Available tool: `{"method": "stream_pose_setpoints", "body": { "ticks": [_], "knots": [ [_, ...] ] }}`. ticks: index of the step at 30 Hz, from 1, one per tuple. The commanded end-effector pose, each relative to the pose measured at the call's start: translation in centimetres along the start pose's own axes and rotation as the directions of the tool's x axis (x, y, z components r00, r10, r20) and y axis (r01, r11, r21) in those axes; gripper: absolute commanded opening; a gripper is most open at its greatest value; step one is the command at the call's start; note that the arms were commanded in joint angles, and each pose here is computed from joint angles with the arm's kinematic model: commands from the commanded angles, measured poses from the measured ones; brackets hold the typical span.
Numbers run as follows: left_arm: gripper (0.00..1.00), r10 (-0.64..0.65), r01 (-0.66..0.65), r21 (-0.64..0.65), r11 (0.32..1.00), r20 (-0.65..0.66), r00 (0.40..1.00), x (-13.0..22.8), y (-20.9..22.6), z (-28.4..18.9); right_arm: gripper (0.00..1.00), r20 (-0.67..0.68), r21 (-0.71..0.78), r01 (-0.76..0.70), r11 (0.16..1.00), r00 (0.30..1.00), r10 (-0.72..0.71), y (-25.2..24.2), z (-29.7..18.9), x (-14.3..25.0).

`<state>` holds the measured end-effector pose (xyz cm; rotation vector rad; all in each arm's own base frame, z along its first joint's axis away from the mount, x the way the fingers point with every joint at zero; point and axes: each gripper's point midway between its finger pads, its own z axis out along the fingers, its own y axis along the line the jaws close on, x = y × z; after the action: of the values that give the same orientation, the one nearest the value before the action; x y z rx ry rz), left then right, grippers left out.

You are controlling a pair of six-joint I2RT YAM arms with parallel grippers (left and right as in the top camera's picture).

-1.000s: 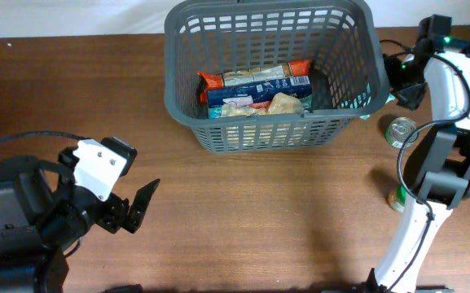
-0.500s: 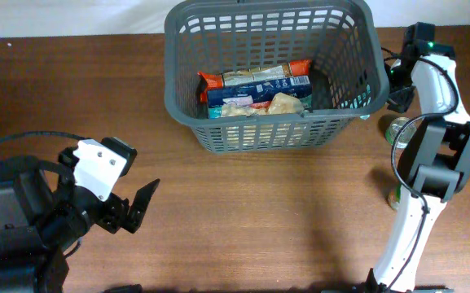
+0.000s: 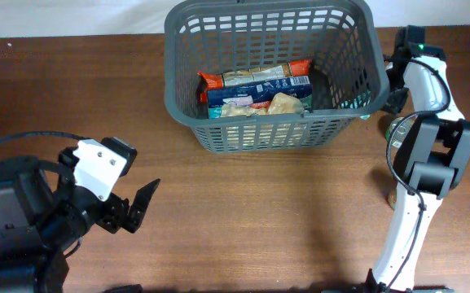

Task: Pack container
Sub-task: 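Reach the right gripper to the mint-green bar and grasp it, then carry the green bar over the basket and release it inside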

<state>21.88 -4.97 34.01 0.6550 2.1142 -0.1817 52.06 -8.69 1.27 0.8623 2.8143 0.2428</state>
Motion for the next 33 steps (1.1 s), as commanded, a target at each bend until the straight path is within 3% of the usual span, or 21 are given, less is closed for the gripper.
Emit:
{"method": "stream_pose_setpoints", "body": {
  "ticks": [1, 7, 12, 16, 26, 33],
  "knots": [
    [0.99, 0.017, -0.018, 0.004, 1.000, 0.017, 1.000, -0.4, -0.2, -0.4, 0.85, -0.017, 0.031, 0.002, 1.000, 1.000, -0.001, -0.2, 1.3, 0.3],
    [0.99, 0.017, -0.018, 0.004, 1.000, 0.017, 1.000, -0.4, -0.2, -0.4, 0.59, -0.022, 0.034, 0.000, 0.999, 1.000, 0.000, -0.3, 1.3, 0.4],
    [0.99, 0.017, -0.018, 0.004, 1.000, 0.017, 1.000, -0.4, -0.2, -0.4, 0.25, -0.010, 0.030, -0.006, 1.000, 1.000, 0.007, -0.3, 0.5, -0.1],
    [0.99, 0.017, -0.018, 0.004, 1.000, 0.017, 1.000, -0.4, -0.2, -0.4, 0.09, 0.022, 0.021, -0.022, 1.000, 1.000, 0.022, -0.5, -1.9, -1.7],
    [0.99, 0.017, -0.018, 0.004, 1.000, 0.017, 1.000, -0.4, -0.2, -0.4, 0.04, 0.281, -0.059, -0.095, 0.994, 0.954, 0.108, -3.1, -16.4, -8.4],
    [0.99, 0.017, -0.018, 0.004, 1.000, 0.017, 1.000, -0.4, -0.2, -0.4, 0.04, 0.488, -0.151, 0.005, 0.989, 0.870, 0.070, -0.3, -27.2, -8.4]
  ]
}}
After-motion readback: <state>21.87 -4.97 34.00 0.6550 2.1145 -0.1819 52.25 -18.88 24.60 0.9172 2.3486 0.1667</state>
